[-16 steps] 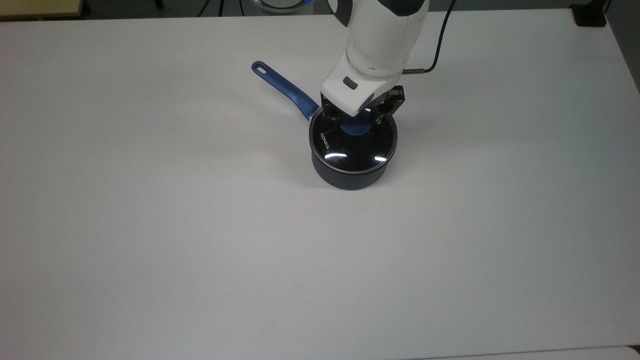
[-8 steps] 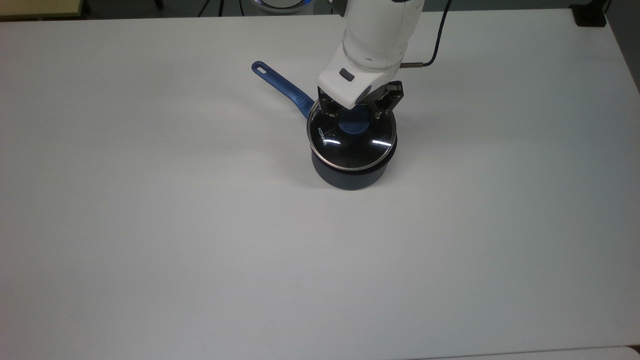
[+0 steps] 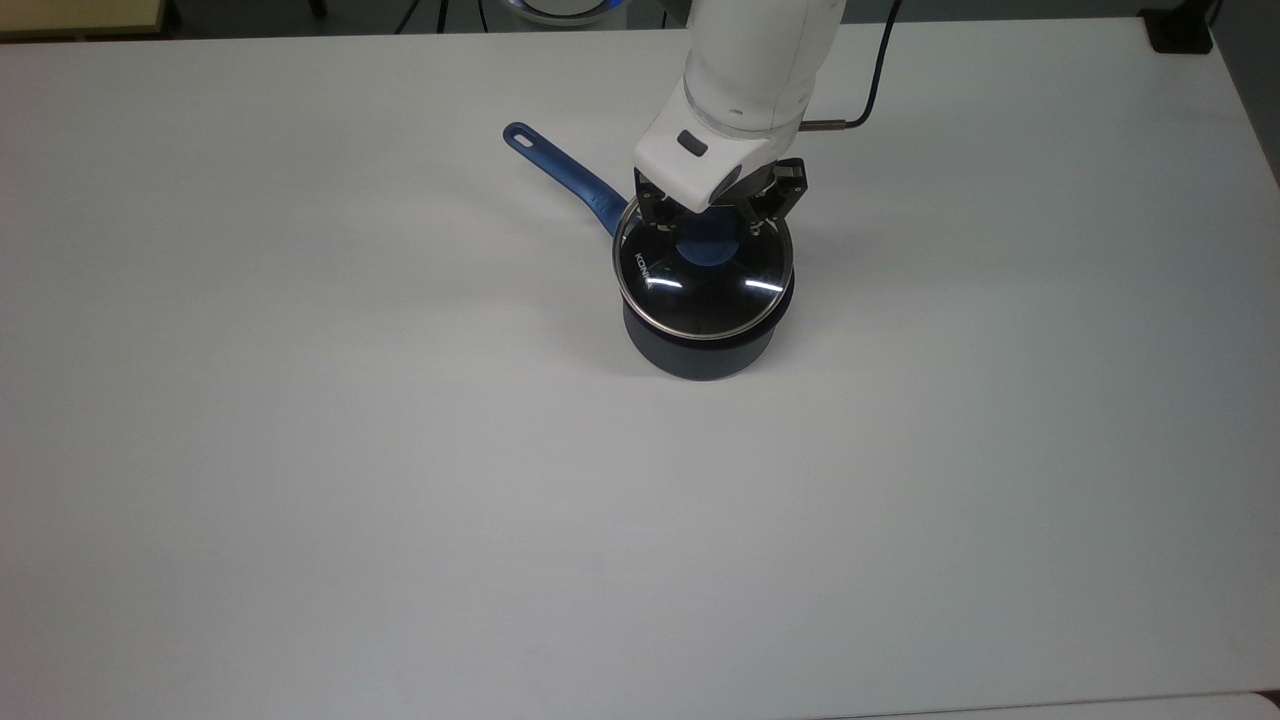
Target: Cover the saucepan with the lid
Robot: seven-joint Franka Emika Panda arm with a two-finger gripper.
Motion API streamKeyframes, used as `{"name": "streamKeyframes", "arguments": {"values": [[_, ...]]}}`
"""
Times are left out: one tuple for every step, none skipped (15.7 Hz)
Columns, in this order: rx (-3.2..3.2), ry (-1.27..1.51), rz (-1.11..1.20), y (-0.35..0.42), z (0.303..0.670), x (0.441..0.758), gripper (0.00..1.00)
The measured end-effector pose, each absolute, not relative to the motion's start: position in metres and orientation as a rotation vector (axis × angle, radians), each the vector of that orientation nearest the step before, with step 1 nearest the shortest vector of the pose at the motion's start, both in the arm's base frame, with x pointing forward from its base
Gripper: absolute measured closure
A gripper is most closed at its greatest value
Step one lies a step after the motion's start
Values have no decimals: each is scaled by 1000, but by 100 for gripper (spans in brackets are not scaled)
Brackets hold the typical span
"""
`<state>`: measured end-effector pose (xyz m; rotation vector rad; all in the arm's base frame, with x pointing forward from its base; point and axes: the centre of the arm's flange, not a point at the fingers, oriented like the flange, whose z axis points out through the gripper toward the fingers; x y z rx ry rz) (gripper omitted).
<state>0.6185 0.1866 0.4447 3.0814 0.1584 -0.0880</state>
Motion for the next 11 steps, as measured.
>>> {"name": "streamKeyframes", "arguments": {"values": [[3085, 142, -73, 187, 446, 619, 38], [3089, 125, -52, 187, 447, 621, 38], [3093, 111, -38, 188, 448, 622, 38], [3094, 102, -33, 188, 448, 622, 38], [3094, 101, -32, 188, 448, 622, 38], [3094, 100, -33, 188, 448, 622, 38], [3093, 101, -34, 188, 447, 622, 38], [3095, 97, -28, 189, 446, 622, 38], [3099, 82, -9, 190, 444, 623, 39], [3104, 65, 13, 192, 441, 623, 39], [3108, 48, 29, 194, 438, 623, 39]]}}
